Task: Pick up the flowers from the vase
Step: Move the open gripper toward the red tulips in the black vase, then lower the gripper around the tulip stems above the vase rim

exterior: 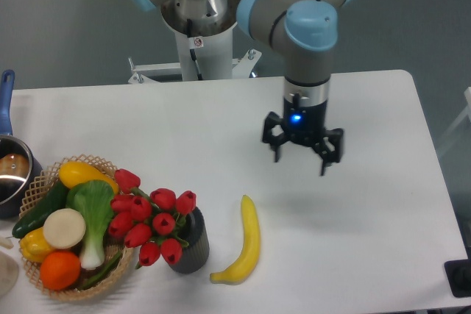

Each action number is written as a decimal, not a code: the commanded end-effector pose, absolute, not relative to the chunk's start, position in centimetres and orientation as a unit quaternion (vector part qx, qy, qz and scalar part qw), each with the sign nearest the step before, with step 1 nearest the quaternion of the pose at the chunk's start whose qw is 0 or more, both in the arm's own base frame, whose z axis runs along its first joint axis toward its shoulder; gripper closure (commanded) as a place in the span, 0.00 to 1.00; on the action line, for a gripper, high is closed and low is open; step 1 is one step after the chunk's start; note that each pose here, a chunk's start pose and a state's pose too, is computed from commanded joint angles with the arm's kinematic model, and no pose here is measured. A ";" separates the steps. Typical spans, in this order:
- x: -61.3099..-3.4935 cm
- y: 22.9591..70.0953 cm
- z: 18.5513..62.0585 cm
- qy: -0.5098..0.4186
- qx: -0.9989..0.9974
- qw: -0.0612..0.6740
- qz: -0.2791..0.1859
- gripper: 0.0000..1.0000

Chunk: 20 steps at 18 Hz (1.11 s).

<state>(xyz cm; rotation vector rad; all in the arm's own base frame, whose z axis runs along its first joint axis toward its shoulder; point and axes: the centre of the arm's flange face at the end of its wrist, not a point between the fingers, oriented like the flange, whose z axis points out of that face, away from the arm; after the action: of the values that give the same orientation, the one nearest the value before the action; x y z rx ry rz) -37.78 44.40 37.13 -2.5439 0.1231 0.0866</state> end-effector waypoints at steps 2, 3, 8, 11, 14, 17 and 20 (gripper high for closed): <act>-36.3 45.9 37.4 0.059 -0.949 0.308 0.017 0.00; -35.8 46.4 37.3 0.063 -0.949 0.308 0.013 0.00; -32.3 49.7 36.6 0.087 -0.946 0.313 -0.014 0.00; -30.8 50.8 36.9 0.103 -0.938 0.330 -0.031 0.00; -30.1 52.1 36.8 0.106 -0.912 0.386 -0.090 0.00; -30.6 52.9 36.4 0.110 -0.904 0.402 -0.097 0.00; -31.3 53.8 36.2 0.110 -0.901 0.408 -0.102 0.00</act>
<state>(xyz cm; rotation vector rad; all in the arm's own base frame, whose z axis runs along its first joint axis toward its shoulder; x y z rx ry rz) -31.27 53.78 36.21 -2.2711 0.2768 -0.2560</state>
